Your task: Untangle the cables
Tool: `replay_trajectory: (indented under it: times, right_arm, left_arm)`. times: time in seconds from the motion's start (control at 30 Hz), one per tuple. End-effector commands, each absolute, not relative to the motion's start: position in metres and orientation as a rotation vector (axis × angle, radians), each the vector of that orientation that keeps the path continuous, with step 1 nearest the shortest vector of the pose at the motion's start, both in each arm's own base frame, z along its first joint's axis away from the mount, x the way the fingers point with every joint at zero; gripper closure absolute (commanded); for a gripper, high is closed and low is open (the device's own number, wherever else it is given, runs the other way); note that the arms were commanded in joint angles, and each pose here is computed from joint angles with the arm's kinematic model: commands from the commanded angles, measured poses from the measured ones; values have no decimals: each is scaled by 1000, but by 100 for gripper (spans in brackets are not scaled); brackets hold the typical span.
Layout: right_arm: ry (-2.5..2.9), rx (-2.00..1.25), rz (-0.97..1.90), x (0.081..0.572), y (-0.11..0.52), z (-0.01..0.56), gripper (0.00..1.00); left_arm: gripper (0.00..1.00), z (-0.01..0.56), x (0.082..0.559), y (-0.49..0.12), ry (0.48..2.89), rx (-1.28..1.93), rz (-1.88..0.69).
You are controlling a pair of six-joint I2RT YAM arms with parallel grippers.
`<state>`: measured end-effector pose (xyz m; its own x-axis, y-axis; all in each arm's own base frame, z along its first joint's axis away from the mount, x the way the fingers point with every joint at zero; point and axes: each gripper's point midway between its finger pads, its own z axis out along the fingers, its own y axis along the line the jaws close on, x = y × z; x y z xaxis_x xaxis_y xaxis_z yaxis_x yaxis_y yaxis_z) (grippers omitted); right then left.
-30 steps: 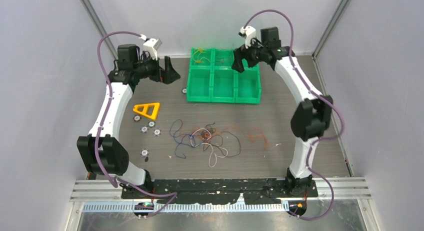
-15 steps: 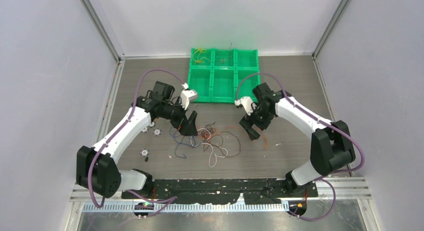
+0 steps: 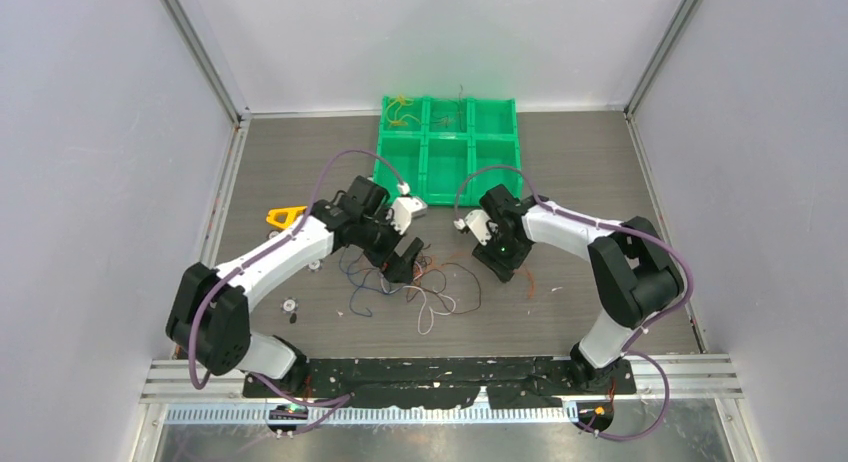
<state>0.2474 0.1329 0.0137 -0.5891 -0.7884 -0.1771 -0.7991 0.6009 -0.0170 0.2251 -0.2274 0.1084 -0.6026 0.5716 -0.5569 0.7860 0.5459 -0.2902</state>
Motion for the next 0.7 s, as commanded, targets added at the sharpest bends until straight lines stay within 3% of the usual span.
replay_trajectory:
  times: [0.0,0.03,0.1,0.17,0.3,0.4,0.5,0.6,0.67]
  right_arm:
    - [2675,-1344,-8,245,119,-1,60]
    - [2673,-1359,-56,244,112,-1,75]
    - [2657,-1371,-123,246,103,3,92]
    - [2640,-1360,-153,249,94,14,94]
    - [2606,-1259,-206,263,63,55,95]
    - [2571,-1101,-288,282,20,104,95]
    - [2535,-984,-385,296,-26,147,95]
    - [2455,-877,-455,309,-58,202,94]
    - [2407,-808,-487,314,-75,236,95]
  left_arm:
    - [0,102,233,-251,2291,1179,-625]
    - [0,98,235,-253,2291,1189,-591]
    - [0,86,244,-252,2325,1191,-516]
    - [5,68,249,-241,2393,1237,-417]
    - [25,48,254,-209,2472,1298,-297]
    - [53,39,256,-174,2566,1232,-303]
    - [73,34,256,-150,2627,1177,-334]
    - [75,29,251,-140,2648,1177,-339]
    - [70,26,247,-140,2648,1197,-357]
